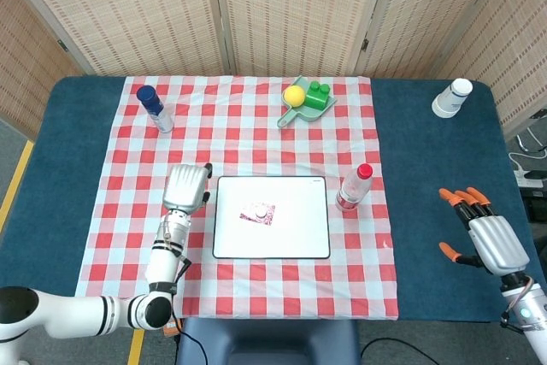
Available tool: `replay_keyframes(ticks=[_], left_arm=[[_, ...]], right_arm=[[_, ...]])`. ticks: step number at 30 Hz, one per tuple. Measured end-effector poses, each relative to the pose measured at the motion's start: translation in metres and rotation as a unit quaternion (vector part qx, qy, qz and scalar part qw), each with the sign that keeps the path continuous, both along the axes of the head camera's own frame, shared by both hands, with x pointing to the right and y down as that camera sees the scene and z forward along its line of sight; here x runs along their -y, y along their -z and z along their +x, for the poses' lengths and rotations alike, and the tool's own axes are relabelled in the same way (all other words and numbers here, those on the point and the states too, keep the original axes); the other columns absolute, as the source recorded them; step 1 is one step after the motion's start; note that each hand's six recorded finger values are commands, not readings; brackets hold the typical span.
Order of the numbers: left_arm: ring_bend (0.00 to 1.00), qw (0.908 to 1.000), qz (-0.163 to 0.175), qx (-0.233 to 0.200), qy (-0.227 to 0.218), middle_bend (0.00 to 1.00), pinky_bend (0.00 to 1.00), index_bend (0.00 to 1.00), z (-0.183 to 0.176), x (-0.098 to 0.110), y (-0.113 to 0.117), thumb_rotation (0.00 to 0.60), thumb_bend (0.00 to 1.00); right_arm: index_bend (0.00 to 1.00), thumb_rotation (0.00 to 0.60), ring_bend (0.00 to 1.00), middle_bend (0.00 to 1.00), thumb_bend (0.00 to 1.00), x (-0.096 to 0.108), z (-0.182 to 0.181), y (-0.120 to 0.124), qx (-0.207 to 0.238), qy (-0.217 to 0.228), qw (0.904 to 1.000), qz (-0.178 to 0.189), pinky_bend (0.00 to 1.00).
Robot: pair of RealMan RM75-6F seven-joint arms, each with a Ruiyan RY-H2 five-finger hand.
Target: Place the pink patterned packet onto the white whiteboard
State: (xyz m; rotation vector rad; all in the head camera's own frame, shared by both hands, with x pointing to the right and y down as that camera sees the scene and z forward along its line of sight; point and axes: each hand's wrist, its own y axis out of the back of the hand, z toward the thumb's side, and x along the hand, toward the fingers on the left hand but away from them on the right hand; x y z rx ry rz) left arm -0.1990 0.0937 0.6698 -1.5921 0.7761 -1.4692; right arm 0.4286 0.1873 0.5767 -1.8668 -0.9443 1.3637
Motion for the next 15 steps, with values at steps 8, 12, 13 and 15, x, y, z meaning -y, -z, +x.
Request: replay_keyframes(ticks=[8, 12, 13, 15], left_arm=[[0.0, 0.9901, 0.048, -0.084, 0.101, 0.0, 0.11, 0.0, -0.104, -0.043, 0.024, 0.6, 0.19], [0.0, 0.989, 0.039, -0.077, 0.119, 0.0, 0.02, 0.0, -0.163, -0.091, 0.027, 0.6, 0.19], [0.0, 0.9896, 0.038, -0.071, 0.119, 0.0, 0.01, 0.0, -0.175, -0.102, 0.027, 0.6, 0.19], [0.0, 0.9896, 0.041, -0.069, 0.119, 0.0, 0.01, 0.0, -0.189, -0.113, 0.028, 0.6, 0.19]], right_arm=[[0.04, 0.6, 0.03, 0.14, 0.21, -0.001, -0.002, -0.002, -0.002, 0.003, 0.9999, -0.01, 0.07], [0.04, 0.6, 0.03, 0.14, 0.21, -0.001, -0.002, -0.001, 0.001, 0.004, 0.9999, -0.01, 0.07], [0.04, 0.6, 0.03, 0.14, 0.21, -0.001, -0.002, -0.001, 0.0, 0.004, 1.0, -0.009, 0.07], [0.04, 0.6, 0.03, 0.14, 0.21, -0.001, -0.002, 0.0, 0.0, 0.004, 1.0, -0.007, 0.07]])
